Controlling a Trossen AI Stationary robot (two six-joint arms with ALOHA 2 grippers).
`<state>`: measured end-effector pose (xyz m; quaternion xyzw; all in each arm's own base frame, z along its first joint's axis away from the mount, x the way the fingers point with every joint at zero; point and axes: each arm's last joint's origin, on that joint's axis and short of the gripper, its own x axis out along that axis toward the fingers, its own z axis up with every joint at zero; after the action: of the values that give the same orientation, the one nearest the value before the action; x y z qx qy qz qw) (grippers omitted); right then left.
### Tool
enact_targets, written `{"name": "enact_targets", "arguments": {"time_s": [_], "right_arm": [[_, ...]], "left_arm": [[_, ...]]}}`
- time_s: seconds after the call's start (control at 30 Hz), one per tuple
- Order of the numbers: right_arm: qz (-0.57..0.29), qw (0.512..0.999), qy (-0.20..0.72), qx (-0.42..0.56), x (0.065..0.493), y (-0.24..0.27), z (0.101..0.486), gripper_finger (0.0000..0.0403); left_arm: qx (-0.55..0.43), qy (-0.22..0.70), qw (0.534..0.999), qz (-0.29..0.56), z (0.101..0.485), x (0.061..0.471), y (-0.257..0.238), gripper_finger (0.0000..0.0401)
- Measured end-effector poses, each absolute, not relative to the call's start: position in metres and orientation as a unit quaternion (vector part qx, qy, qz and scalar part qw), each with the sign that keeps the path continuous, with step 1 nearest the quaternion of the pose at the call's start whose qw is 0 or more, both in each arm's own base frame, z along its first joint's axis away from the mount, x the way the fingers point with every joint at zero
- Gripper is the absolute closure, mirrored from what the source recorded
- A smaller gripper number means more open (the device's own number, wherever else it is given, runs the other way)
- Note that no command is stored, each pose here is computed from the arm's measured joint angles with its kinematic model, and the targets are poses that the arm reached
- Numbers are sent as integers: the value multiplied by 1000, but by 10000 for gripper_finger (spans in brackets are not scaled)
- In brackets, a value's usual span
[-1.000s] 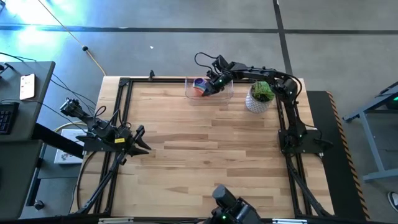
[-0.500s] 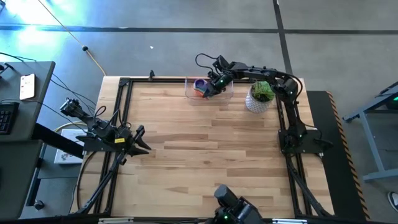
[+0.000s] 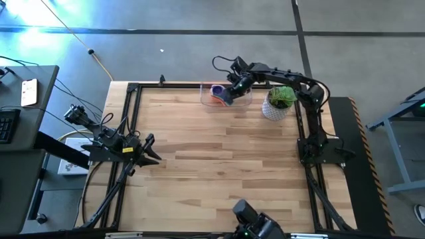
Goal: Nest measuring cups in basket
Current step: Return to Home Position
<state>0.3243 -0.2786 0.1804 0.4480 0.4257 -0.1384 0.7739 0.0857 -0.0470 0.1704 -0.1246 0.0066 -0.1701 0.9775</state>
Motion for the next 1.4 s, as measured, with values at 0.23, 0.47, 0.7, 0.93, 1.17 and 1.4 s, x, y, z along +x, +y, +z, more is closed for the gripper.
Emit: {"name": "enact_targets", "arguments": {"time_s": [0.23, 0.47, 0.7, 0.93, 1.17, 1.4], "right_arm": [[-175, 784, 440, 401, 318, -276, 195, 155], [-194, 801, 424, 376, 313, -274, 218, 155], [-178, 830, 407, 338, 309, -264, 244, 155], [-135, 898, 353, 223, 301, -235, 300, 155], [-146, 951, 212, 173, 260, -185, 319, 155], [-143, 977, 97, 124, 205, -135, 310, 156]], "left_arm": [[-125, 7, 978, -170, 170, 86, -47, 325], [-125, 7, 977, -170, 170, 86, -47, 325], [-125, 7, 978, -170, 170, 86, -47, 325], [-125, 7, 978, -170, 170, 86, -47, 325], [-125, 7, 978, -170, 170, 86, -47, 325], [-125, 7, 977, -170, 170, 86, -47, 325]]}}
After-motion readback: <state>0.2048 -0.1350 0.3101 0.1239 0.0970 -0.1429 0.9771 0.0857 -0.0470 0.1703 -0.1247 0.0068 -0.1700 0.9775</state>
